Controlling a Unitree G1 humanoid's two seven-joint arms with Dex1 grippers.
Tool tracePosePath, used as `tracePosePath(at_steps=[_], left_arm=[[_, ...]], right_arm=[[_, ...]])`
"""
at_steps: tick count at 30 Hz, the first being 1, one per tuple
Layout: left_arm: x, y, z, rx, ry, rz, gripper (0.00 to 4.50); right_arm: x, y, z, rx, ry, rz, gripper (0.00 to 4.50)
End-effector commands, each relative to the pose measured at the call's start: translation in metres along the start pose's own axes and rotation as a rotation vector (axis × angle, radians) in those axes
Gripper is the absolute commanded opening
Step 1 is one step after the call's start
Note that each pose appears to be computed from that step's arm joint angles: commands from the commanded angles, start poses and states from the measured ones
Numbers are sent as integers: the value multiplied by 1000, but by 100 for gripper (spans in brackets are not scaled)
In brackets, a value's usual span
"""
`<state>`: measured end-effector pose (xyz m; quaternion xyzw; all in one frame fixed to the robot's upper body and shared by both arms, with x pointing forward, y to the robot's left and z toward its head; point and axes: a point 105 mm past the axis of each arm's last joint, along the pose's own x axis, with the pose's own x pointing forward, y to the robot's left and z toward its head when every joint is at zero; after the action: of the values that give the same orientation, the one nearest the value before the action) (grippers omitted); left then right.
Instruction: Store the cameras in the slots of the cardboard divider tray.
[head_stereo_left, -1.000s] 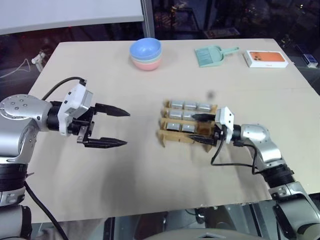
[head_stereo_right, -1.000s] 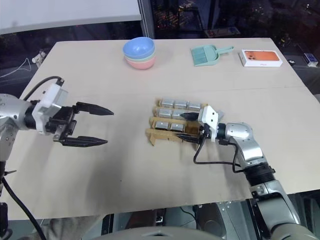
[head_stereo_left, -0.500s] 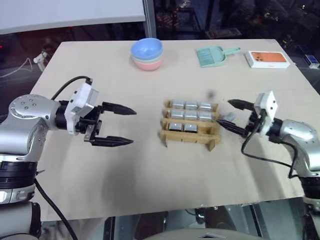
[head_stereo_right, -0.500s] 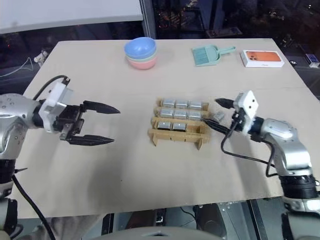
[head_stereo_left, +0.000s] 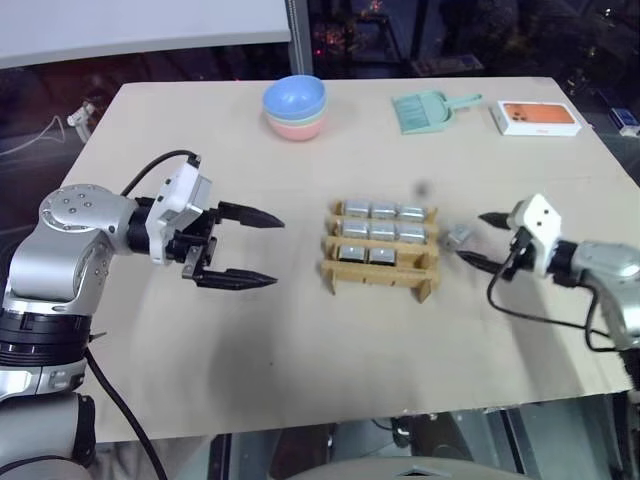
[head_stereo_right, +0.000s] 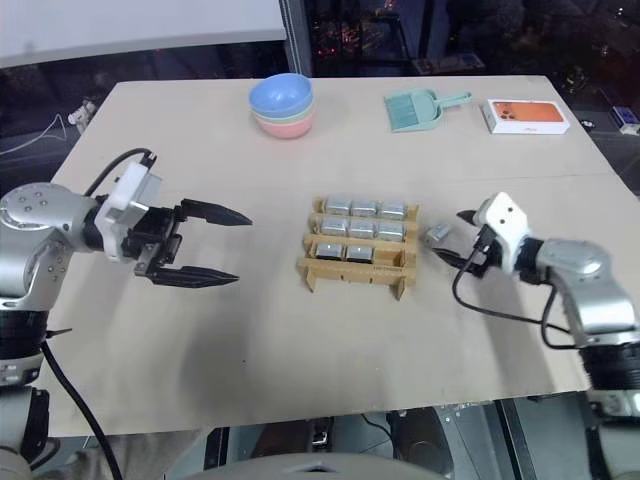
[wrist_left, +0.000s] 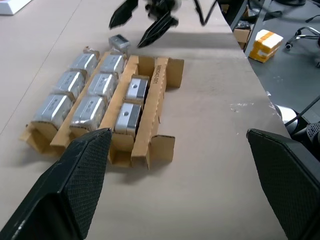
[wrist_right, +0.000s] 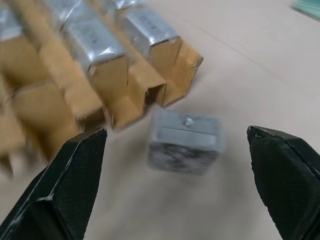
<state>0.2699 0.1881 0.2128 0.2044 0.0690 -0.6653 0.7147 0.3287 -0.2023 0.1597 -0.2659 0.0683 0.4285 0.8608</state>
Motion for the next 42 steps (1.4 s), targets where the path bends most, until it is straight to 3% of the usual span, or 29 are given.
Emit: tracePosePath(at_steps=[1, 11, 15, 22, 24, 25, 27, 30, 32, 33, 39, 42], left_arm=[[-3, 2, 9, 47, 7, 5, 450], [1, 1, 10, 58, 6, 25, 450], [1, -3, 11, 56, 5, 39, 450], [-2, -5, 9, 49, 19, 72, 450], [-2, -6, 9, 49, 19, 74, 450], [-2, -6, 9, 48, 21, 75, 450], [-3, -7, 9, 48, 24, 78, 450], [-4, -7, 8, 47, 30, 85, 450], [-5, -7, 8, 47, 34, 88, 450], [-6, -7, 8, 46, 35, 90, 450], [-7, -8, 8, 47, 37, 92, 450], [-8, -6, 9, 51, 38, 93, 450]], right_arm=[[-4, -7, 22, -226, 46, 148, 445], [27, -26, 16, -719, 307, 483, 445], [32, -29, 9, -789, 357, 539, 445], [42, -26, 15, -821, 321, 585, 445], [46, -24, 16, -819, 309, 590, 395], [47, -24, 16, -822, 309, 591, 395], [49, -24, 15, -824, 312, 590, 339], [51, -23, 15, -816, 305, 589, 224], [52, -23, 16, -813, 298, 588, 105], [53, -23, 16, -814, 297, 588, 79], [51, -27, 26, -823, 279, 566, 69], [51, -33, 43, -723, 230, 507, 69]])
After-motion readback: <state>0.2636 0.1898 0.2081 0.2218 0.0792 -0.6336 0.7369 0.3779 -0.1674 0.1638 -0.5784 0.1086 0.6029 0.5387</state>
